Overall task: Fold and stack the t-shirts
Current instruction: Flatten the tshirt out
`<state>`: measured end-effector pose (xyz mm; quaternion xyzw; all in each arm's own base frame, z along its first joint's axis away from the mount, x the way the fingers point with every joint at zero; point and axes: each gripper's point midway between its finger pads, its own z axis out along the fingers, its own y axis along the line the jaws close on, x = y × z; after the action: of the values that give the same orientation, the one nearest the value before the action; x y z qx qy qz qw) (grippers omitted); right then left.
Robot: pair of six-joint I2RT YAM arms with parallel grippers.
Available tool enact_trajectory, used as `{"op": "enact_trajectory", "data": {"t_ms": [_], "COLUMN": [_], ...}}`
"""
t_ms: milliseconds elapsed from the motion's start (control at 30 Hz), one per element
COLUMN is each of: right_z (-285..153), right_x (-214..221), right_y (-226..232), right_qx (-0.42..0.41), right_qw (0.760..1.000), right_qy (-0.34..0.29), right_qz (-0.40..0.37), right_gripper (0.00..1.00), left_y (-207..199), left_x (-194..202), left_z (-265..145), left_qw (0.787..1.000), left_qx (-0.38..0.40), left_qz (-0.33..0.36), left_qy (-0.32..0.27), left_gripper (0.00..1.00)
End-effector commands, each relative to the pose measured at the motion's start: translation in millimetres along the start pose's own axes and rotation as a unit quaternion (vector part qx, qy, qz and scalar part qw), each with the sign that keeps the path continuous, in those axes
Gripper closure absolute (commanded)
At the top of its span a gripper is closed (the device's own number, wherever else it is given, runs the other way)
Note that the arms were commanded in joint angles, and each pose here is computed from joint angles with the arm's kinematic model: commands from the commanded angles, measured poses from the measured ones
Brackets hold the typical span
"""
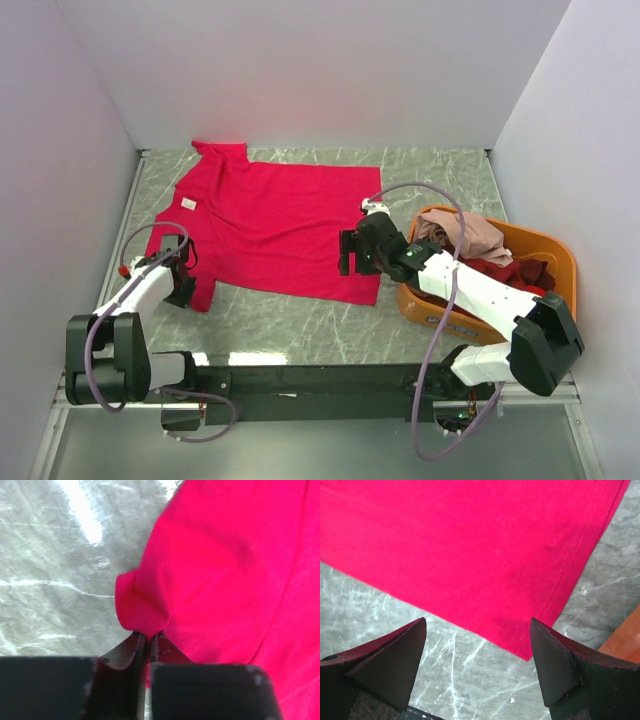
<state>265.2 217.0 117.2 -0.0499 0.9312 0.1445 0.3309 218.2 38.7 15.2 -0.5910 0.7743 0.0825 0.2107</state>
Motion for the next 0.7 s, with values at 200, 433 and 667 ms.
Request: {"op": "enact_trajectory", "data": {"t_ms": [200,433,667], "right_z": [-18,-32,-25], "right_x": [22,72,94], "right_y": [17,28,5], "right_qx": [-0.026,-0.024,0.03], "right_qw": [0.998,0.993,0.993], "right_qy": [0.016,0.087,0.093], "right_qz": [-0.062,-0.072,-0.061], "right_gripper": [0.1,0.1,0.11], "left_y": [42,53,53], "left_x": [-10,11,-8], "left_z": [-10,-26,-40], "left_qw": [0.996,0.994,0.989], "left_qx": [-0.062,-0.029,-0.014], "left_qz": [-0.046,-0.108,-0.145], "left_qy": [-0.039,0.006,-0.032], "left_gripper": [0.99,0.99,0.99]}}
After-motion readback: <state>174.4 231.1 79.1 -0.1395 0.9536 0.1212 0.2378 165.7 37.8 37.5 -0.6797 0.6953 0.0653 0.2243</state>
